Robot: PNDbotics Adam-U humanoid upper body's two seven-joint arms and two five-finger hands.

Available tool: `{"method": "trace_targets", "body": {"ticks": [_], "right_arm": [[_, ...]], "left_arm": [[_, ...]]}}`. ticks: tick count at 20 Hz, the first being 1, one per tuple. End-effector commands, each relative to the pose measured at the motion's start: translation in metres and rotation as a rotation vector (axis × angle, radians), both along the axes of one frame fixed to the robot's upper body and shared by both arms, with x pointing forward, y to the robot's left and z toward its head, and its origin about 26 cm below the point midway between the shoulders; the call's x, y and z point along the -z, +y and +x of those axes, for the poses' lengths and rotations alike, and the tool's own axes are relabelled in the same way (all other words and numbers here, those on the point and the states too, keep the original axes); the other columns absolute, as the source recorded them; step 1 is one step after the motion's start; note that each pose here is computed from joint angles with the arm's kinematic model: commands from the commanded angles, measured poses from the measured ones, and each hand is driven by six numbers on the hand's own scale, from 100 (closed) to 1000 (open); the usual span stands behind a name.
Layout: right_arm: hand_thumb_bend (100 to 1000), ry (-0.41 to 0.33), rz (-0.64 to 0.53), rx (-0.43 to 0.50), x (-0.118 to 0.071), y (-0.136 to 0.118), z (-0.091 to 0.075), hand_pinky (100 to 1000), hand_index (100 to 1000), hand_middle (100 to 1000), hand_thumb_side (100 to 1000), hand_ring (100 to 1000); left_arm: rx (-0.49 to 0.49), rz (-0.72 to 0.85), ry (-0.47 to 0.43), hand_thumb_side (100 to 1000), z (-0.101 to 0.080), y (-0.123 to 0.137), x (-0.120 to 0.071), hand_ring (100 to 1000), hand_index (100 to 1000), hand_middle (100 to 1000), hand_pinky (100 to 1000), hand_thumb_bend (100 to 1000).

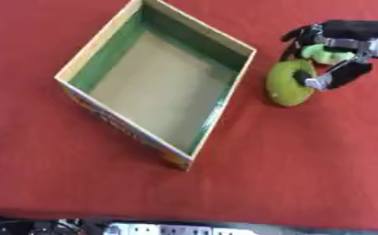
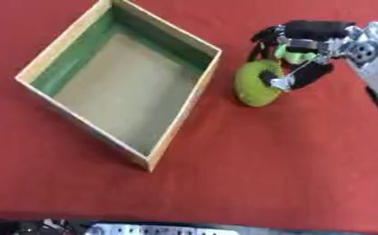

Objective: Pick up objects on the table and place them in the box.

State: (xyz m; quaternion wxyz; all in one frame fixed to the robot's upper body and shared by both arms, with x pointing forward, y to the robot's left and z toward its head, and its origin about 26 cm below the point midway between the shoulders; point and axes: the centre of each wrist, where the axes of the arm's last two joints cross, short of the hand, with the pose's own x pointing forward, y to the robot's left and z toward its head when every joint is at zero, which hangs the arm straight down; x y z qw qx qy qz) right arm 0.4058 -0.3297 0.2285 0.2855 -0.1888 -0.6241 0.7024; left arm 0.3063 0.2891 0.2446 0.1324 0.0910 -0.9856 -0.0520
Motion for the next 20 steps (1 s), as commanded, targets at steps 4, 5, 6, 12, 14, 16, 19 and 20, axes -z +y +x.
{"method": "trace_targets", "body": {"ticks": [4,5,6,12,14,16,19,20], "right_arm": [[100,-0.055,0.044,-0.042,-0.039,0.0,-0.018,874,774,469,236,949],[100,-0.064,0.055,-0.052,-0.043,0.002,-0.02,873,774,468,235,948],[100,-0.073,0.068,-0.061,-0.048,0.003,-0.023,872,772,464,230,945],[100,-0.112,0.152,-0.097,-0.073,0.007,-0.038,860,730,413,215,915],[100,-0.126,0.173,-0.105,-0.079,0.009,-0.041,855,712,391,211,906],[100,-0.144,0.198,-0.125,-0.087,0.013,-0.045,853,709,385,205,903],[100,-0.177,0.201,-0.143,-0.099,0.018,-0.05,861,764,463,235,932],[100,-0.182,0.184,-0.135,-0.101,0.019,-0.05,861,764,463,235,932]], "left_arm": [[0.006,0.016,-0.023,716,-0.004,0.0,-0.007,793,895,712,845,159],[0.005,0.015,-0.023,715,-0.004,0.0,-0.007,793,895,712,845,159],[0.005,0.015,-0.023,715,-0.004,0.0,-0.007,793,895,712,845,159],[0.002,0.015,-0.02,715,-0.004,0.001,-0.007,793,895,712,845,156],[0.001,0.015,-0.02,715,-0.004,0.001,-0.007,792,895,712,845,156],[0.0,0.015,-0.018,717,-0.004,0.001,-0.006,792,895,712,846,155],[0.0,0.017,-0.017,714,-0.004,0.001,-0.006,792,895,712,846,158],[0.001,0.017,-0.017,714,-0.004,0.001,-0.006,792,895,712,846,158]]}}
